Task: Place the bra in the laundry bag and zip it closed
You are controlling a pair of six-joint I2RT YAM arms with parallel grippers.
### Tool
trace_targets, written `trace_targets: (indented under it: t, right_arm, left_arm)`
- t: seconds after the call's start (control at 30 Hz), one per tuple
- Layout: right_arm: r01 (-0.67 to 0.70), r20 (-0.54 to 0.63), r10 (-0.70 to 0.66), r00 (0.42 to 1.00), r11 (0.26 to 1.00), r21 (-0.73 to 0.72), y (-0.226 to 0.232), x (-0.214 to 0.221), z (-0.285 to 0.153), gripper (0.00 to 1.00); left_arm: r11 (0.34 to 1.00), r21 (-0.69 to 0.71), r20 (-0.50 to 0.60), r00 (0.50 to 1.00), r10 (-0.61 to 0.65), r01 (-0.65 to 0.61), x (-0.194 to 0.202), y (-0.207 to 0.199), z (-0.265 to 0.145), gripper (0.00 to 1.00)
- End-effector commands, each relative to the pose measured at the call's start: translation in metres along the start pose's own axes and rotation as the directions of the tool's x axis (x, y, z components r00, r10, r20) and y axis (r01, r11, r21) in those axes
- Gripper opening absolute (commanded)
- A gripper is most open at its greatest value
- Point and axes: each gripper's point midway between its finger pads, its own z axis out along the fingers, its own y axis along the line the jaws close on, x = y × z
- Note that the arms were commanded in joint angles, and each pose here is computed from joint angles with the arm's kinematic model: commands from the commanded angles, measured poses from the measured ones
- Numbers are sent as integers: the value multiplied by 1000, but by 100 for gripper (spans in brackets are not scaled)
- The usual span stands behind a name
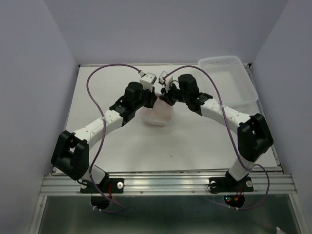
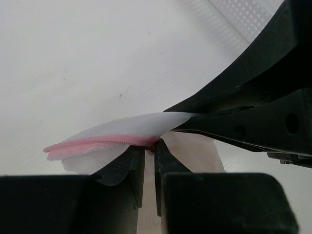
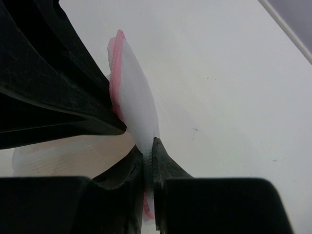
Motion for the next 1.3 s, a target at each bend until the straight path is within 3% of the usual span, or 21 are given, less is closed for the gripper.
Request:
trace_targets:
  t: [0.0,0.17,0.23,0.3,0.7,1.1,1.27]
  right_arm:
    - [7,4,-8,1000,992,129,-35,-8,-7,10]
    - [9,-32,-4,999,990,143,-37,0,-8,10]
    - [14,-38,-9,999,989,145,-38,1,-9,9]
    - [13,-40,-8,999,990,141,-37,2,-8,9]
    - [20,-36,-16,999,996,88,-29,2,-5,9]
    - [0,-22,2,1000,997,74,-26,-3,-5,9]
    - [5,-9,-4,1000,998,56,-22,-7,-9,9]
  left_arm:
    - [995,-99,50,999,21,-16,-18,27,-19,16]
    - [994,-104,46,999,22,-17,-16,31,-24,17]
    - [995,-101,44,999,22,-18,-14,31,-25,20]
    - [996,-82,38,999,32,-29,-12,28,-25,31]
    - [996,86,9,1000,30,-30,-7,0,-9,28]
    - [972,233,105,994,10,-35,-29,-26,12,32]
    - [953,296,94,994,46,-72,-25,-35,26,34]
